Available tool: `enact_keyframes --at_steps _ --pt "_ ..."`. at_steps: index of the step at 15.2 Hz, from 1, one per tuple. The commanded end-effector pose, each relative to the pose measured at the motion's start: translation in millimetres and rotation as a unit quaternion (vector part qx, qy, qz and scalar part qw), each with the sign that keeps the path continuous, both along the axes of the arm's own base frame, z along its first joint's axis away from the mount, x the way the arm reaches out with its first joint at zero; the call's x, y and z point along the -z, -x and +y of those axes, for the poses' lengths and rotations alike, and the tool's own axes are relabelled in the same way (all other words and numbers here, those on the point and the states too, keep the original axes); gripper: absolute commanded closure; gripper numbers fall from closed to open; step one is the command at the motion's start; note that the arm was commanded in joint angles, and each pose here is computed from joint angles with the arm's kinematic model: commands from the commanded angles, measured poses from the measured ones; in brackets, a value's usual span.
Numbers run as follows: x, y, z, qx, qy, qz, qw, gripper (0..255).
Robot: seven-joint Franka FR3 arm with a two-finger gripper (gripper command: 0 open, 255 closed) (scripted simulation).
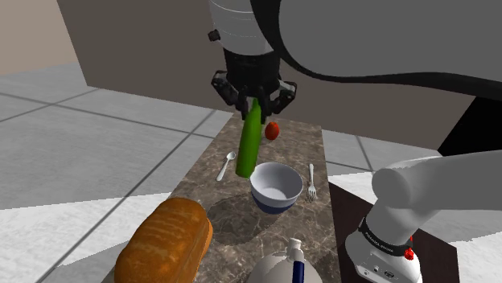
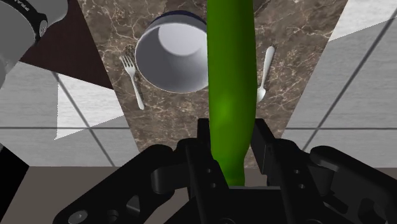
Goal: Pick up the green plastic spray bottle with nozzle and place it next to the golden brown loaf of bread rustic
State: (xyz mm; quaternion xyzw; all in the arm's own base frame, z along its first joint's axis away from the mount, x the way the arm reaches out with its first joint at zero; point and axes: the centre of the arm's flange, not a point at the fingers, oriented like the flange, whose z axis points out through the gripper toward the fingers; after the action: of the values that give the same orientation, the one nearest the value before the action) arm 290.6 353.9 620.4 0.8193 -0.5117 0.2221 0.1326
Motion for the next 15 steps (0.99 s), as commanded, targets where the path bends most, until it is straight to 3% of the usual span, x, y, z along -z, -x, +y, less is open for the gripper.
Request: enact_keyframes --at_steps 1,6,15 --pt "-2.4 7.4 25.2 0.0 0.0 0.0 1.0 255" --pt "-2.6 26.4 85.4 0.0 0.0 0.0 1.0 255" --pt "44.9 26.4 85.4 0.0 0.0 0.0 1.0 255"
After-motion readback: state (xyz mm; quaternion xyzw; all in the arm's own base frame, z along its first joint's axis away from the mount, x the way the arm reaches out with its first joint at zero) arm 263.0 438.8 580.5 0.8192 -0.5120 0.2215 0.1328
